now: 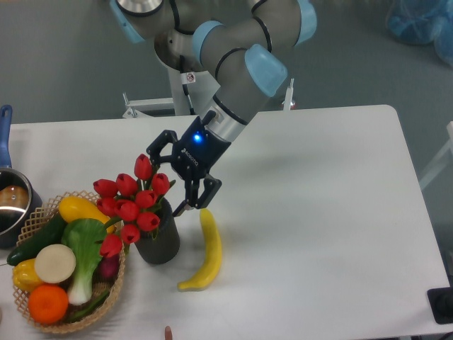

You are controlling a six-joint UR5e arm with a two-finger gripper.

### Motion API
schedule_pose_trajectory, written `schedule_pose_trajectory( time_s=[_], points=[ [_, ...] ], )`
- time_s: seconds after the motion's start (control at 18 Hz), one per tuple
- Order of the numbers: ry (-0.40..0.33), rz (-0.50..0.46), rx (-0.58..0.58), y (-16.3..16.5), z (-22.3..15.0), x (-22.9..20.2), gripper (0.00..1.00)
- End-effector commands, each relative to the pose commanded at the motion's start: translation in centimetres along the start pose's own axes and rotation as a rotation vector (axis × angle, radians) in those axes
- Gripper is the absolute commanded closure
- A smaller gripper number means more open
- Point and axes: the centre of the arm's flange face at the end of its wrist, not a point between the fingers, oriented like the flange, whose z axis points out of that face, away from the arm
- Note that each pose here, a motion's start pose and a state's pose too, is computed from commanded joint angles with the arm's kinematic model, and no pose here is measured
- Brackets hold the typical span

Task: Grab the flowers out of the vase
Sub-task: 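Lower the gripper around the tulip stems just above the vase rim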

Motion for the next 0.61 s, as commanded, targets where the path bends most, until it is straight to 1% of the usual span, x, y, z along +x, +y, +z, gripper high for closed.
schedule_pose_trajectory(
  time_s=[0.61],
  points=[
    [0.02, -0.01, -0.002, -0.2, 1.5, -1.5, 0.0]
  ],
)
